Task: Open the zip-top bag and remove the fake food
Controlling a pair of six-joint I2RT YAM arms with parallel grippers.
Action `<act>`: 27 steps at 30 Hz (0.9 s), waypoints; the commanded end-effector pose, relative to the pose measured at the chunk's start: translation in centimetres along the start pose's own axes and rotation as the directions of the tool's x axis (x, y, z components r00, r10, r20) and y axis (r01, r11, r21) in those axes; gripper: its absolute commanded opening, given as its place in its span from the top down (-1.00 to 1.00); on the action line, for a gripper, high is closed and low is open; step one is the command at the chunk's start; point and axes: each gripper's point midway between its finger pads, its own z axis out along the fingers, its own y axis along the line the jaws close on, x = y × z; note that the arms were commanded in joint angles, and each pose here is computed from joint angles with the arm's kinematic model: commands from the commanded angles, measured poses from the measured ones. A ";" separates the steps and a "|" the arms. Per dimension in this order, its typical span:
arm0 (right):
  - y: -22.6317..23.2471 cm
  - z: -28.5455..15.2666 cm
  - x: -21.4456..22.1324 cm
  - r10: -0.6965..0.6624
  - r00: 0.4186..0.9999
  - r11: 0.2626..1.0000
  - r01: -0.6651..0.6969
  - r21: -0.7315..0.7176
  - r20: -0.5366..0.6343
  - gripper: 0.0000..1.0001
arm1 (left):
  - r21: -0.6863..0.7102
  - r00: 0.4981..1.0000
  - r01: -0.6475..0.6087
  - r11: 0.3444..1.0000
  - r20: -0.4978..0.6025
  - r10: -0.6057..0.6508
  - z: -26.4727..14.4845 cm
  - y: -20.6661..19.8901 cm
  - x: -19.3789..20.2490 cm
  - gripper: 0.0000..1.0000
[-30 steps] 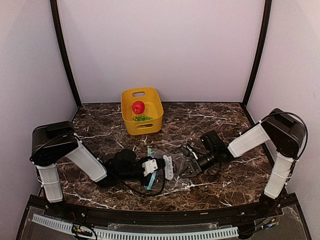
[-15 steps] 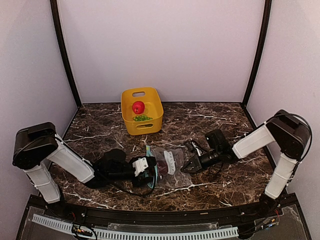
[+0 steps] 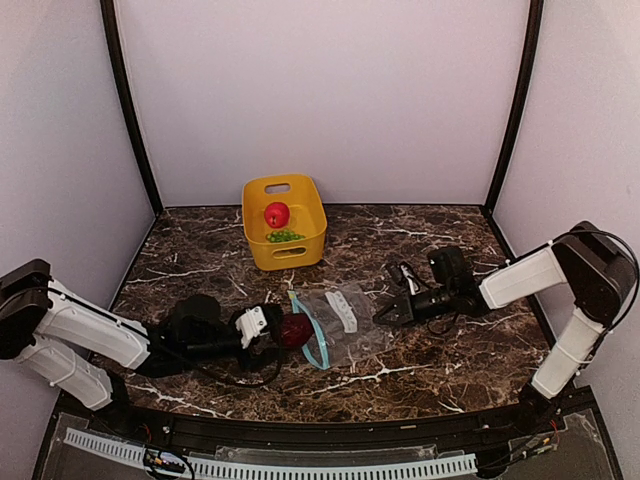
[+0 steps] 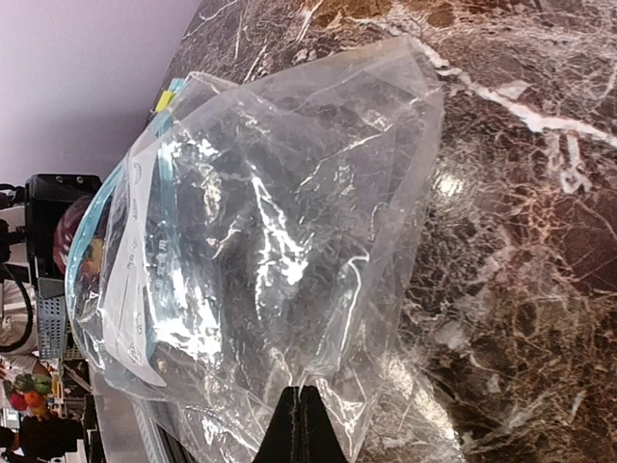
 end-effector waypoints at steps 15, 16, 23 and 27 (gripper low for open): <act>-0.9 -1.9 -0.7 -0.024 0.999 0.999 0.023 0.028 0.041 1.00 | -0.446 0.962 0.272 0.852 0.105 -0.253 -3.7 18.6 -12.0 -0.02; -0.8 -1.9 -0.7 -0.025 0.999 0.999 0.024 0.026 0.042 1.00 | -0.461 0.960 0.273 0.844 0.075 -0.270 -2.9 19.3 -11.3 -0.02; -0.6 -2.3 0.0 -0.031 0.999 0.999 0.029 0.027 0.043 1.00 | -0.544 0.919 0.301 0.783 -0.055 -0.391 0.4 25.6 -10.5 -0.10; -0.6 -2.3 0.2 -0.026 0.999 1.000 0.025 0.016 0.043 1.00 | -0.562 0.901 0.293 0.773 -0.108 -0.421 3.1 28.4 -9.3 -0.14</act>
